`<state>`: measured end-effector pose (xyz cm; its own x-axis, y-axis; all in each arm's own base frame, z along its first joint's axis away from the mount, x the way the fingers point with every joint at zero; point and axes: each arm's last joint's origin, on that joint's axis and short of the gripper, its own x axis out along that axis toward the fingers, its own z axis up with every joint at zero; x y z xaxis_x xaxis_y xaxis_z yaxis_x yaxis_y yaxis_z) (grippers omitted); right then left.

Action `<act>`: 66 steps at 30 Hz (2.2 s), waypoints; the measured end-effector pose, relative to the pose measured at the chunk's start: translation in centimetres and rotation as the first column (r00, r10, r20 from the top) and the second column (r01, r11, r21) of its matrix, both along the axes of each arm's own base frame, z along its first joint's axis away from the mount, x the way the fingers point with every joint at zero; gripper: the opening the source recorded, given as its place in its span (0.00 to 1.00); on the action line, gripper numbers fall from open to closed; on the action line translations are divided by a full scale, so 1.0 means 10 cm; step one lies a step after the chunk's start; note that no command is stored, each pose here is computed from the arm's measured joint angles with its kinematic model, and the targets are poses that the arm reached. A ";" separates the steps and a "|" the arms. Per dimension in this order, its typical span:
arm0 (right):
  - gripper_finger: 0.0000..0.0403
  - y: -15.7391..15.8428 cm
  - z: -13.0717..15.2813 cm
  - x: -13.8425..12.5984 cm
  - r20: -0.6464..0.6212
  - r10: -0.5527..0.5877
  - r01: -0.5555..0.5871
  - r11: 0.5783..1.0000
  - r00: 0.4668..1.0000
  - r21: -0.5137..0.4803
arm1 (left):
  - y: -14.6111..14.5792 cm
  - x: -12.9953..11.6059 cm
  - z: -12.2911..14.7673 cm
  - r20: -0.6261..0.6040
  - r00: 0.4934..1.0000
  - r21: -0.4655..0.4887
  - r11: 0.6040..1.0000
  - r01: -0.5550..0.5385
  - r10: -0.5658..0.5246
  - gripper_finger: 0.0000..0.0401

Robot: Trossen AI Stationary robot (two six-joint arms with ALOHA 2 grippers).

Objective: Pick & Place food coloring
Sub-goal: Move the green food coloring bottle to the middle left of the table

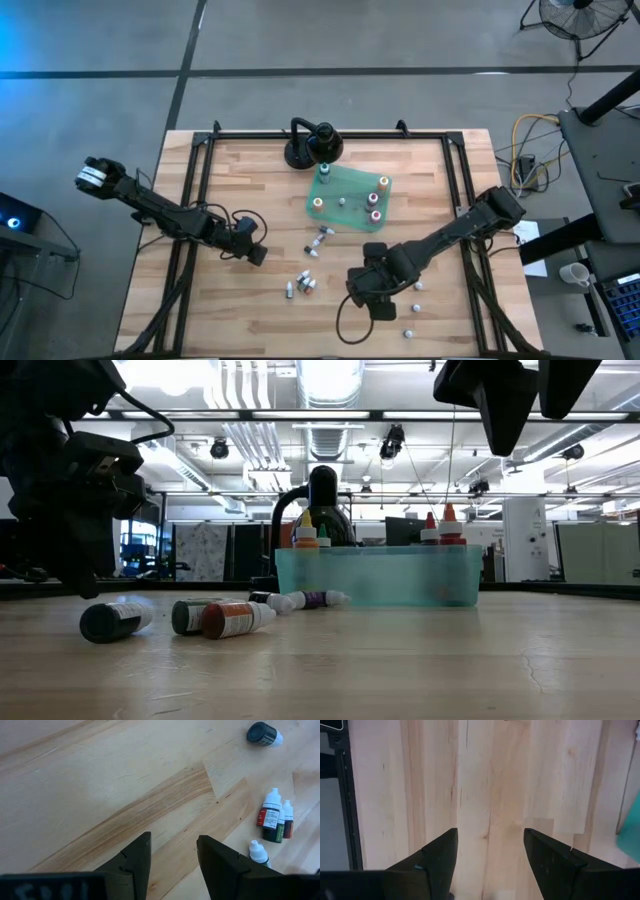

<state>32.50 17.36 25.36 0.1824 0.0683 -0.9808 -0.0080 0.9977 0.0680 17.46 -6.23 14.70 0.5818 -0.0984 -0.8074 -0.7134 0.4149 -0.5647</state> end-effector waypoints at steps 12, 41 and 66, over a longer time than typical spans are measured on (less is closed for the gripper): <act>0.54 0.01 0.00 0.02 0.023 0.002 -0.002 1.000 1.000 0.012 | 0.04 0.04 0.03 0.083 0.992 0.103 0.989 -0.101 0.093 0.33; 0.54 0.06 0.01 0.04 0.016 -0.008 0.006 0.995 1.000 0.103 | -0.41 0.32 0.76 0.011 0.511 0.654 0.392 0.646 -0.860 0.33; 0.54 0.44 0.01 -0.19 -0.097 -0.106 0.125 0.967 0.990 0.222 | -0.77 0.95 0.25 -0.558 -0.146 0.602 -0.519 0.607 -0.817 0.33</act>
<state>30.55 21.76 25.49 0.1199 0.2744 -0.9541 0.1216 0.9498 0.2884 26.94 -13.91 17.21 0.4861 -0.2215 -0.8454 0.7970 0.5093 0.3248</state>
